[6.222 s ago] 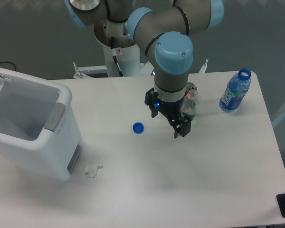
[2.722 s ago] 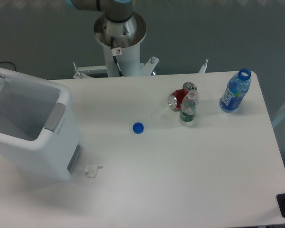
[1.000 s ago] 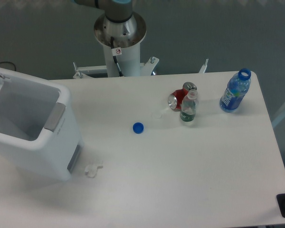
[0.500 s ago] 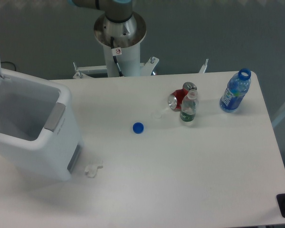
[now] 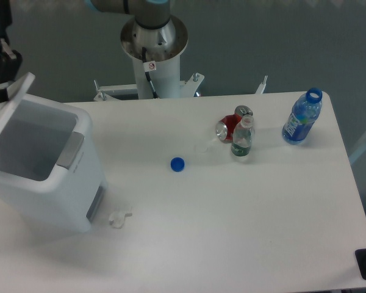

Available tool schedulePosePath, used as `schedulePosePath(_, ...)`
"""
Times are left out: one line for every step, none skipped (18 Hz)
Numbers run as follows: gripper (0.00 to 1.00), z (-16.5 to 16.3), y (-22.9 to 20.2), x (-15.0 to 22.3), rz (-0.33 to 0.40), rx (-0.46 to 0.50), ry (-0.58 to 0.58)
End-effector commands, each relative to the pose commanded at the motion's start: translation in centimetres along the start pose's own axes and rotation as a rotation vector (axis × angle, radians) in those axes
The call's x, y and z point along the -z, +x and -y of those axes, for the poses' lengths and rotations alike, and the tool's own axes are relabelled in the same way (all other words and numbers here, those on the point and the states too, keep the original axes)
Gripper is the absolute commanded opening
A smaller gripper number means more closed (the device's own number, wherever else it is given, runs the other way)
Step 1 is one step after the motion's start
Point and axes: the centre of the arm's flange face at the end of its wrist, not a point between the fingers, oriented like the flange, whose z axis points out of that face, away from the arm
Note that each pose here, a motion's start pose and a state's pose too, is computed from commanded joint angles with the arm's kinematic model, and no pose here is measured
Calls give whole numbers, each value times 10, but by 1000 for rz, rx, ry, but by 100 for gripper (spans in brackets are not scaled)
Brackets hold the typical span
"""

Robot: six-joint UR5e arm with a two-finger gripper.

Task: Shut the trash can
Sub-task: 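Push the raised lid forward and down with the gripper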

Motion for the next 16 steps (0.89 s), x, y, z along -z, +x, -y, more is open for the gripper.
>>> schedulePosePath(0,0,-1,-2,-7,3,0)
schedulePosePath(0,-1,-3,-3,-5,7,-1)
schedulePosePath(0,-1,-7,-5,-5,12,-4)
schedulePosePath(0,-1,-8,-8,-6,13,-8)
schedulePosePath(0,-2,-10,-9,-3,16,-10)
schedulePosePath(0,-3,-14,-12,-2,21,-15)
schedulePosePath(0,-4,-19,-17,-3,29,-23)
schedulePosePath(0,-5,-21,-21,-4,32,-29)
schedulePosePath(0,-6,-21,-23,-5,32,-32)
schedulePosePath(0,-6,-22,-28,-9,32,-39)
schedulePosePath(0,-5,-23,-35,-14,32,-46)
schedulePosePath(0,-6,-25,-40,-16,33,-54)
schedulePosePath(0,-6,-26,-43,-17,35,-58)
schedulePosePath(0,-7,-27,-45,-18,36,-61)
schedulePosePath(0,-7,-27,-49,-22,35,-68)
schedulePosePath(0,-7,-28,-53,-25,35,-72)
